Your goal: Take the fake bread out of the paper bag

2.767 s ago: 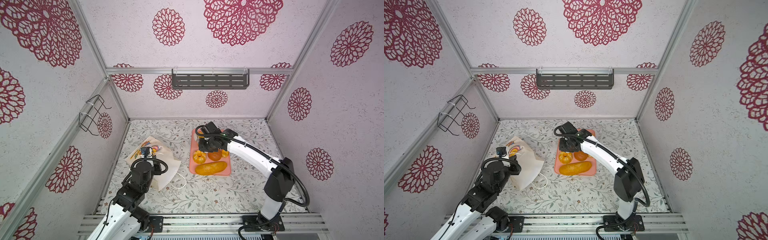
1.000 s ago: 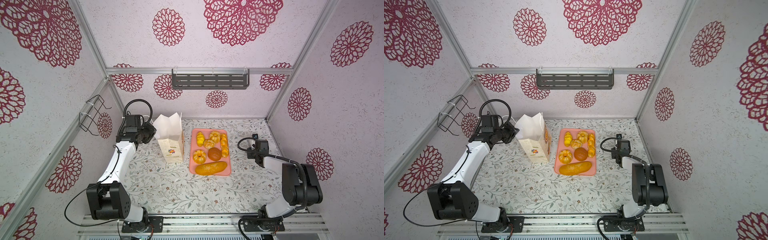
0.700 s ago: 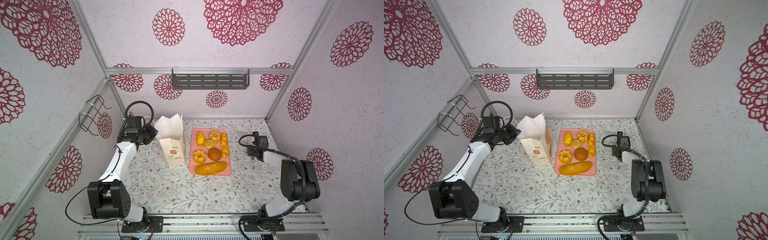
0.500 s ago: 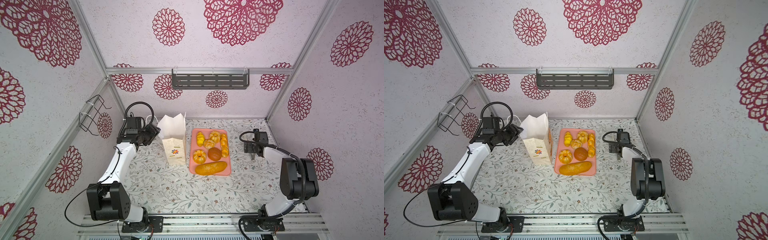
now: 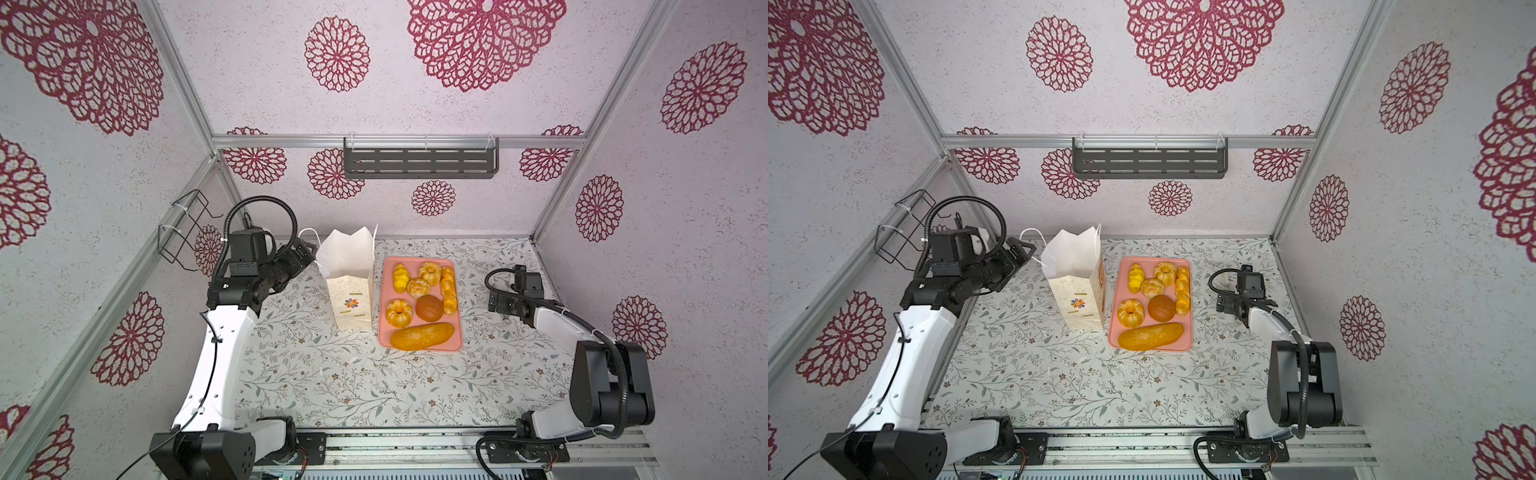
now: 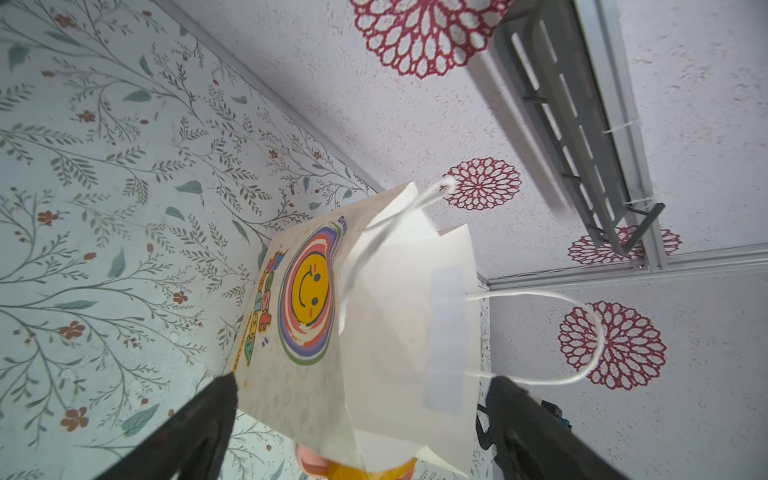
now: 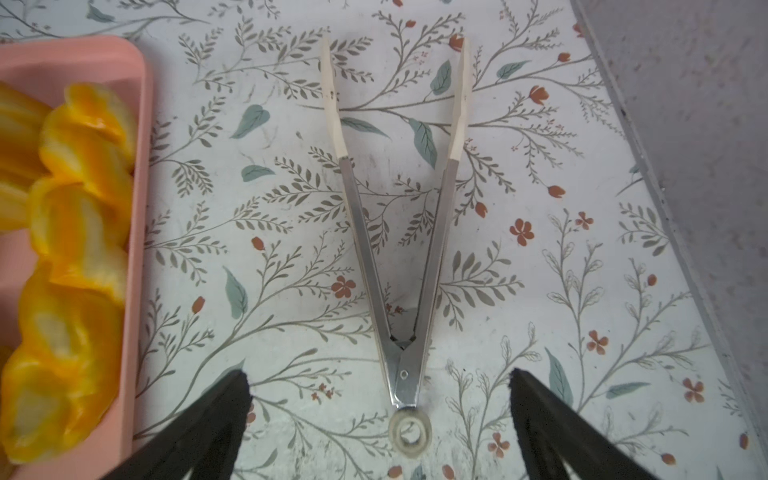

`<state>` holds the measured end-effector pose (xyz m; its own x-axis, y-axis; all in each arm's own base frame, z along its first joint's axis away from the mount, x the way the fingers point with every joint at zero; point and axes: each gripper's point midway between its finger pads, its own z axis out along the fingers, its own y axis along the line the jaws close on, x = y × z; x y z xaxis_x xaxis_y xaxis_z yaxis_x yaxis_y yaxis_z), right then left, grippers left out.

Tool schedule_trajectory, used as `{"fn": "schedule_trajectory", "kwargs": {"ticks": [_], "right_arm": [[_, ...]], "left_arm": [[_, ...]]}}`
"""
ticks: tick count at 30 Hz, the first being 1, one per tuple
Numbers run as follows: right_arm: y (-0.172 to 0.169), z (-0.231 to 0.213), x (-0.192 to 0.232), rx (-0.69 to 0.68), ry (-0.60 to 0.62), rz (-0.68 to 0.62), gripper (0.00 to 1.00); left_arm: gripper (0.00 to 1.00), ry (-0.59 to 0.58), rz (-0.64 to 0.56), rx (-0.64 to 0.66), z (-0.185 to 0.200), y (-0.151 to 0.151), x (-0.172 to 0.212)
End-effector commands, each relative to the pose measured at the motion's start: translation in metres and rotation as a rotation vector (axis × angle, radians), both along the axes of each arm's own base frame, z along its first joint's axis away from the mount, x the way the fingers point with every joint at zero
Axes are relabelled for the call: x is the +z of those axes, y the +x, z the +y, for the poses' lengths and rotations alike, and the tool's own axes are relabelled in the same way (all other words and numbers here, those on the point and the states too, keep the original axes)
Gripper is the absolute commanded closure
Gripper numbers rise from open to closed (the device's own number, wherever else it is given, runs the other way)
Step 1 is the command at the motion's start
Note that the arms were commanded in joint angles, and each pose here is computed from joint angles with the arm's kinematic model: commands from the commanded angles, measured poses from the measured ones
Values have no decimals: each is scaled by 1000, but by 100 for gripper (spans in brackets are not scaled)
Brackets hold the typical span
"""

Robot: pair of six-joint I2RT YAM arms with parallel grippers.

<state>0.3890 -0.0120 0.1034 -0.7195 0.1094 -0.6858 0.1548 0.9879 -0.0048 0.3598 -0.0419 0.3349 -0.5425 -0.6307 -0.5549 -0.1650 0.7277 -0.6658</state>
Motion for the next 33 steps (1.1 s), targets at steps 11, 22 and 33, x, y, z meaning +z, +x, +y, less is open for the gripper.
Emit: {"fn": "schedule_trajectory", "kwargs": {"ticks": [11,22,33], "right_arm": [[-33,49,31,240,-153,-413,1],[-26,44,24,195,-155,-564,1],[-30,-5,22,23,-118,-729,1]], "left_arm": [[3,537,-458,699,133,-134,7],[3,522,-240,577,138,-68,-146],[3,688,-288,382,128,-3,-185]]}}
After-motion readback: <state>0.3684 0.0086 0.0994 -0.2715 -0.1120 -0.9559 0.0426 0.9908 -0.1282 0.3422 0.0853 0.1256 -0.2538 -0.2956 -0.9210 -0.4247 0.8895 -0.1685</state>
